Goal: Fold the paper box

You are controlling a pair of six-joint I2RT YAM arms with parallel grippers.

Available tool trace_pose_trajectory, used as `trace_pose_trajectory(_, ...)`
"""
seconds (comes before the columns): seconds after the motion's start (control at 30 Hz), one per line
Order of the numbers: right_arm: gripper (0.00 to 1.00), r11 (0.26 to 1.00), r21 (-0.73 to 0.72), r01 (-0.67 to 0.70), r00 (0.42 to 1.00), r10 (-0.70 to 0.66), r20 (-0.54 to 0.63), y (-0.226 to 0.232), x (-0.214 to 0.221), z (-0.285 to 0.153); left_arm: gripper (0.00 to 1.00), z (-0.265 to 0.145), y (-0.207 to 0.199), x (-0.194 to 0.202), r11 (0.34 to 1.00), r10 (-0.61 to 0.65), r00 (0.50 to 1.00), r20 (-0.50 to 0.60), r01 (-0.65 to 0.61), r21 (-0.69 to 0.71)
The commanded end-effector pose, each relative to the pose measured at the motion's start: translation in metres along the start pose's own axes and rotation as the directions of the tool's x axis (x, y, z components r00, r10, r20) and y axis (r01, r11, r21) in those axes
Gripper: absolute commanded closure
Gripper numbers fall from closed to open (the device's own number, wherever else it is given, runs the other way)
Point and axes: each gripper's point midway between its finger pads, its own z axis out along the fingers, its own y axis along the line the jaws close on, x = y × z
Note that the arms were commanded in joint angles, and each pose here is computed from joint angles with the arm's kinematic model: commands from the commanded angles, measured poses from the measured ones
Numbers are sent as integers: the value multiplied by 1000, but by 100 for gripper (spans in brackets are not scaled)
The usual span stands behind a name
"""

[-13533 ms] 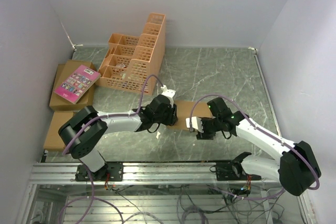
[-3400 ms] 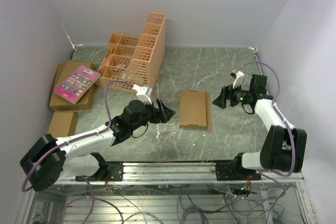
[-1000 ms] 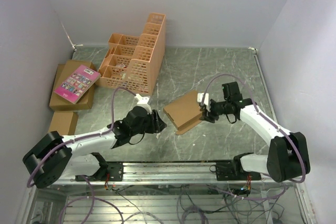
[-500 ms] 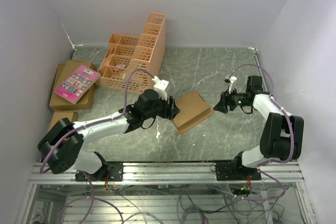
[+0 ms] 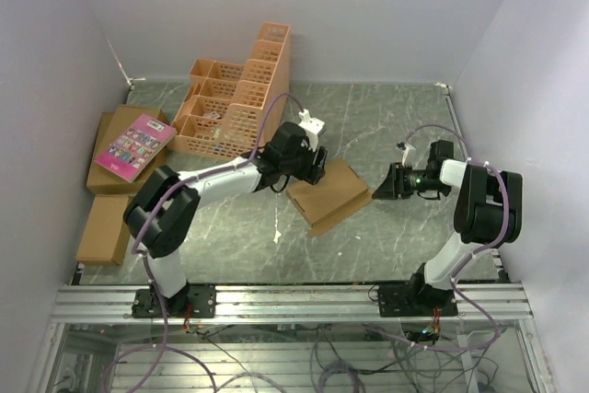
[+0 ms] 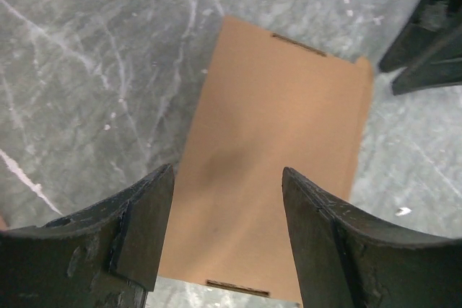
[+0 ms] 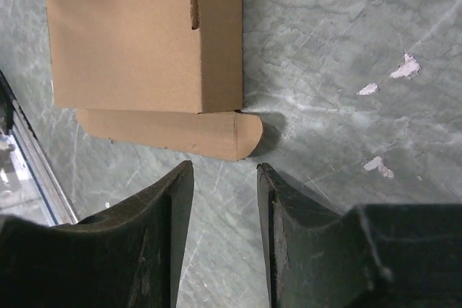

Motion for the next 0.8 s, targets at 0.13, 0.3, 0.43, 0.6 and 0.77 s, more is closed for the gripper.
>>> trace_pose_trajectory(0.13,60,997,-10,-72,997,72,33,-10,-11,4,28,17,32,13,1000,0,995,-102,-2,-18)
trace_pose_trajectory(0.3,65,994,-33,-104,994,105,20,-14,-9,10,28,26,42,25,999,3,988,-155,-9,-38)
trace_pose_trajectory(0.43,68,991,-56,-119,993,120,15,-13,-7,13,29,30,45,29,999,4,985,-174,-12,-47)
trace_pose_trajectory(0.6,73,988,-87,-131,991,132,6,-11,-5,15,29,33,47,32,999,-2,983,-185,-7,-49)
trace_pose_trajectory(0.77,81,992,-86,-93,995,96,24,-7,-11,11,29,35,47,33,999,-4,982,-191,-5,-45)
